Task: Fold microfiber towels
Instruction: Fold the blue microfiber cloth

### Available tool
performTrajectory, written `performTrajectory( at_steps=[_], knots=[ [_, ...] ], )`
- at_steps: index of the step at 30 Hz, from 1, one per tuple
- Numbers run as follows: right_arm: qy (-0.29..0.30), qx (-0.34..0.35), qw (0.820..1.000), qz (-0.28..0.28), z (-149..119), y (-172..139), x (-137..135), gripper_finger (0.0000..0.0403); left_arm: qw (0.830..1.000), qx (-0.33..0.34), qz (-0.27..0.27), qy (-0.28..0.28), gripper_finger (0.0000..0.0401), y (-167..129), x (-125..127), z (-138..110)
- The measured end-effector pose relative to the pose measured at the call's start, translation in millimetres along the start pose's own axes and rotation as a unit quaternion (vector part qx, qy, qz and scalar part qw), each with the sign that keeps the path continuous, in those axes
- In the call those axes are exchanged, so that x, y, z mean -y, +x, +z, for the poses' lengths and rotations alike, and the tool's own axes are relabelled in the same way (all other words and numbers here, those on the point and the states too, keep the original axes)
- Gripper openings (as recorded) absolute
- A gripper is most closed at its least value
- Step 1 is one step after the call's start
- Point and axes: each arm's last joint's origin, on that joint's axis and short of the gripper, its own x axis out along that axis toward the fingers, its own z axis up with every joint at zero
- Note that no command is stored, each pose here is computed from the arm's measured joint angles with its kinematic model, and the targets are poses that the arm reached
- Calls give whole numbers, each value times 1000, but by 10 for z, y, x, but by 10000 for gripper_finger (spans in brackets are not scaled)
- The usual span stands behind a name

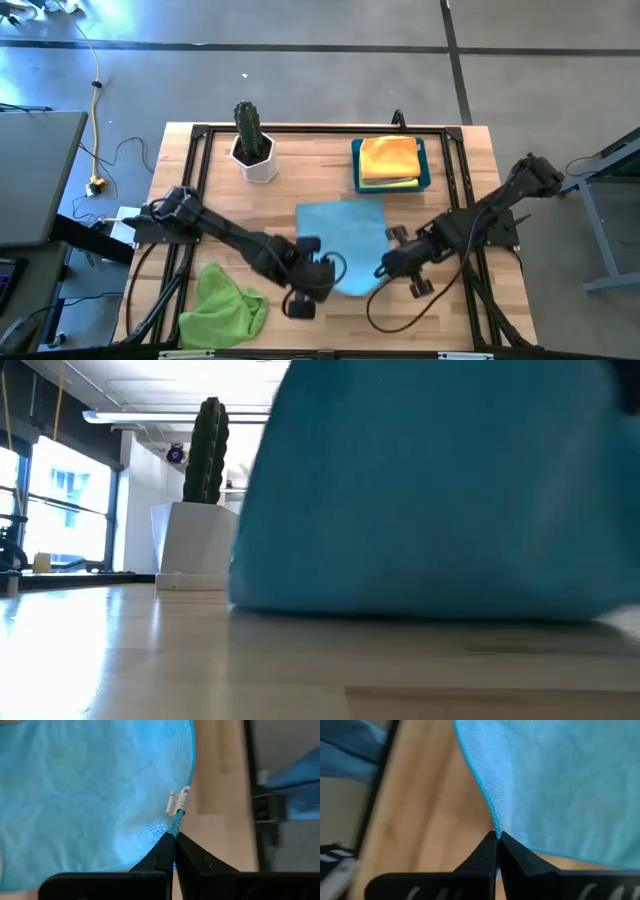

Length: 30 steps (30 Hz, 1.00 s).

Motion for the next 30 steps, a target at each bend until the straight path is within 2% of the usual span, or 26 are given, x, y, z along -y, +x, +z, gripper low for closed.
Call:
performTrajectory(
  at_steps=[5,9,11,14,17,21,25,30],
  knots=[
    [-6,21,996,90,-72,194,-241,0,997,25,-66,-6,0,152,330,-43],
    [-42,38,992,110,-93,238,-340,0,997,26,-78,5,0,190,464,-110],
    [-52,40,993,102,-90,240,-327,0,998,22,-66,-3,0,210,461,-135],
    [-68,48,993,81,-68,242,-252,0,999,23,-18,-14,0,221,404,-152],
    [-97,54,993,28,-48,245,-132,0,999,10,29,-14,1,229,310,-175],
    [-132,46,990,-32,-30,242,68,0,997,-40,63,-15,1,305,139,-246],
    [-128,41,989,-53,-3,229,298,0,991,-90,95,-21,2,433,-52,-333],
    [-90,28,992,-88,26,270,618,0,986,-112,111,-46,3,649,-271,-395]
  ],
)
